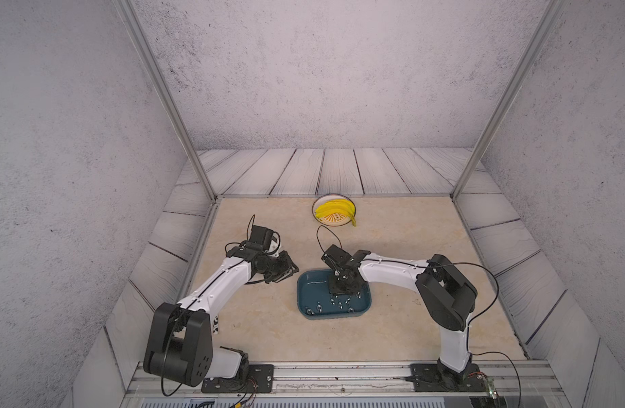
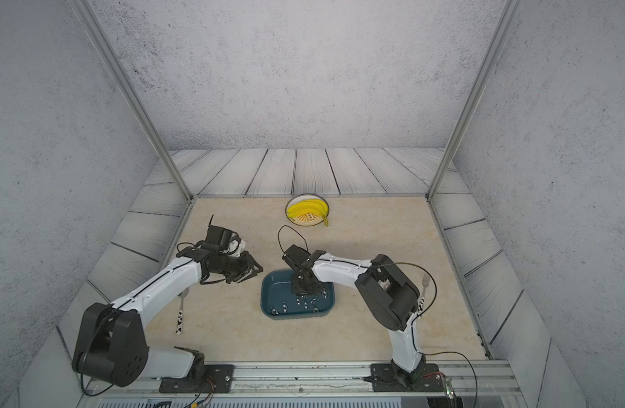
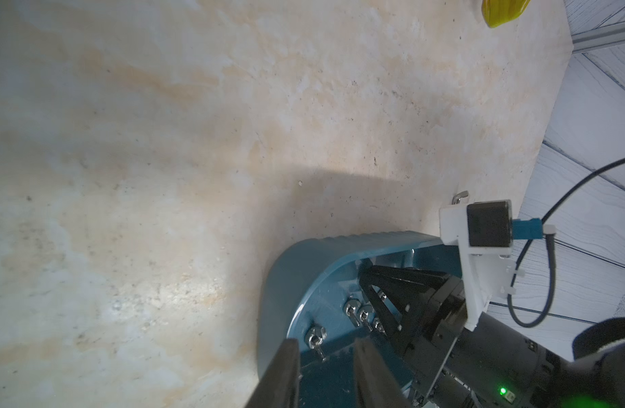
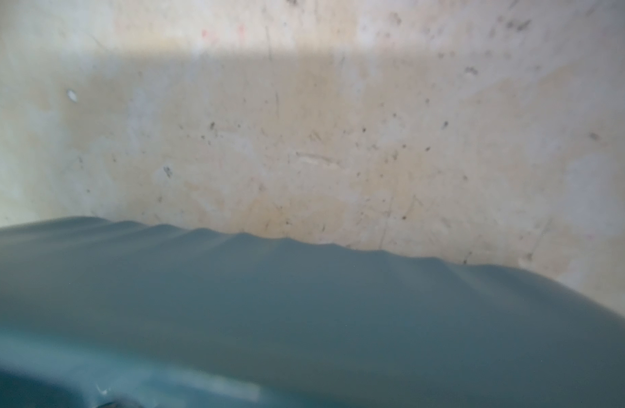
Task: Take out the wing nut from the storage box
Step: Pick up the wing nut from the storage box.
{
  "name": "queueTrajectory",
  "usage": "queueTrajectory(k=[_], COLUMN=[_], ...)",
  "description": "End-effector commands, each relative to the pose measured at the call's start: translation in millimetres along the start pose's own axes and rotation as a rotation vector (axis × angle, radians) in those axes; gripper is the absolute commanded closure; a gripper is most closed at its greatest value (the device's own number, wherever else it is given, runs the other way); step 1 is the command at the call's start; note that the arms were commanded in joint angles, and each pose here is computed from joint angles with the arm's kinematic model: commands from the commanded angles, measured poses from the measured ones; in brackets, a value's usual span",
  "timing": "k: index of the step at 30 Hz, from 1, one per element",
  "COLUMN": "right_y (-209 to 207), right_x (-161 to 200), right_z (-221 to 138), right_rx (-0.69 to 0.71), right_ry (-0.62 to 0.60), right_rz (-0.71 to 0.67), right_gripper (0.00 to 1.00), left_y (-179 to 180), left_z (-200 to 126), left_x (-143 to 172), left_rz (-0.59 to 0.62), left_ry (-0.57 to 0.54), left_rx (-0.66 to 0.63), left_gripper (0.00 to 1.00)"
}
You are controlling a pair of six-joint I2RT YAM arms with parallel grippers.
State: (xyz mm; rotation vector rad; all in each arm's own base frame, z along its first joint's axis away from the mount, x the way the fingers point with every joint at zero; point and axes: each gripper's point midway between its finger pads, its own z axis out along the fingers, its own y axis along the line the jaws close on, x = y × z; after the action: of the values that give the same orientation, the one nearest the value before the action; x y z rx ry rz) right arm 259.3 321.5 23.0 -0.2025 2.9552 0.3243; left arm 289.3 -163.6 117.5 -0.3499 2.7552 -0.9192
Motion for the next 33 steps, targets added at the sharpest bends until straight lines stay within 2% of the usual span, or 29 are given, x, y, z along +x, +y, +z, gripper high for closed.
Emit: queueTrajectory(k=[1,14,23,33], right_y=[-7,-16,-16,-39], right_x=[4,4,-15,-38], right_z=[6,5,-27,-94], right_rx=[0.037,0.081,0.103,0.198], right_ry=[0.018,0.008,-0.087,-0.232], right_rz=[0.003,-0.028,-0.111,-0.161], right_gripper=[0.79,1.0,1.0,1.0], left_y=[2,0,-18,-77], left_z=[-2,-2,2,3], left_x=[3,3,5,2], left_rz=[-0.003,0.001,0.048,0.184], left_ry=[-0.001,-0.004,0.015,0.036], left_rx=[-0.004,0.005,0.024,0.103], left_gripper=[0.67,0.67,0.67,0.67])
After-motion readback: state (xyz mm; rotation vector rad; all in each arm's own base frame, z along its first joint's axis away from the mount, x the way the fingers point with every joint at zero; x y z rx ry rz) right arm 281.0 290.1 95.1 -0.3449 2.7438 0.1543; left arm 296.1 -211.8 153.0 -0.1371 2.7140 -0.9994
